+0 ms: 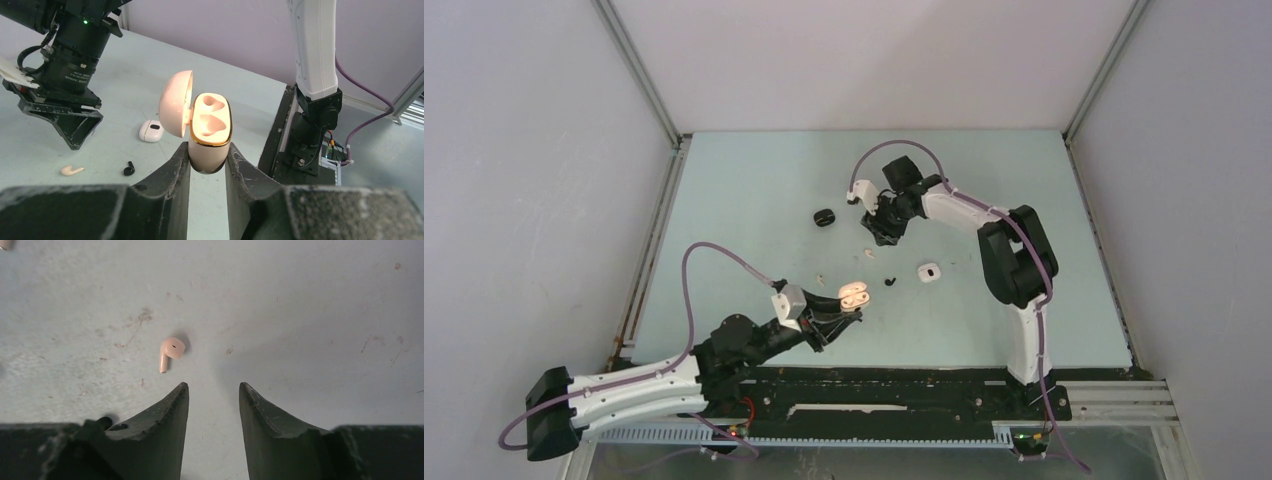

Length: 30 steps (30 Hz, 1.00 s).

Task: Insert the wireless bluetooth earbuds into the charging case
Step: Pick up the earbud from the center of the board.

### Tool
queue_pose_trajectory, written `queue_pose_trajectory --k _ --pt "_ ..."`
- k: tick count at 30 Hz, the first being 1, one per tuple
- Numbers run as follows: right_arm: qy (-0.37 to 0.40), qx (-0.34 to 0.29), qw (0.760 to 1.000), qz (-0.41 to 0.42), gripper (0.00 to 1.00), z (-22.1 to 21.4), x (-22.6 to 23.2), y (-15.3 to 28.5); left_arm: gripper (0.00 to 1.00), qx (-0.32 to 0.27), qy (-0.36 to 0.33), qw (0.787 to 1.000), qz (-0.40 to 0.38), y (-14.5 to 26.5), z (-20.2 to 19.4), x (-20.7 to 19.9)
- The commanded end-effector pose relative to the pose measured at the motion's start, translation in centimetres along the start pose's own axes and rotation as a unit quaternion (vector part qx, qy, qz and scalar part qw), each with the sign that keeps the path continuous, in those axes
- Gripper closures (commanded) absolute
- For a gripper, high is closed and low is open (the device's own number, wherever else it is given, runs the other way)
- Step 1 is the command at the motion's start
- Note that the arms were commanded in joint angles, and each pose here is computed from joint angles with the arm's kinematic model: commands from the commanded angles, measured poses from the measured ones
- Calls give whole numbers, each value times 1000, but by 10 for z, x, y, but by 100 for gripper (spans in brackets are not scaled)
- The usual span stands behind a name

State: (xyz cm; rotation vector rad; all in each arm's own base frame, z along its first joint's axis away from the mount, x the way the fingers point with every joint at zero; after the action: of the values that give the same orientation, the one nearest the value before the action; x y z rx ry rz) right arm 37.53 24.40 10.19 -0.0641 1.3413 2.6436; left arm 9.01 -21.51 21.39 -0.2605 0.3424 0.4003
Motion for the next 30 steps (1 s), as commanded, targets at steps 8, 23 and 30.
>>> queue_pose_trajectory --k 8,23,30 --pt "87 58 994 13 53 2 -5 -13 100 -22 -2 1000 0 0 6 -1" --pt "124 100 983 93 52 4 13 -32 100 -22 -7 1000 3 5 3 2" --pt "132 95 980 114 52 11 19 -38 100 -21 -7 1000 0 5 3 1"
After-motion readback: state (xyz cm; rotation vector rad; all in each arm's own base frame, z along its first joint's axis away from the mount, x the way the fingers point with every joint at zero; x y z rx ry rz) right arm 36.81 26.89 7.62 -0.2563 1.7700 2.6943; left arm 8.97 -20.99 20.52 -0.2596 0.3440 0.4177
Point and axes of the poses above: each gripper's point midway between its finger pads, its own y axis back along the fingers, its own x axis along the line the jaws close on, z = x × y, the point moved 7 cm from there along y, back along the fingers, and after that the axes turned 13 degrees about y, right-handed, at the moved point
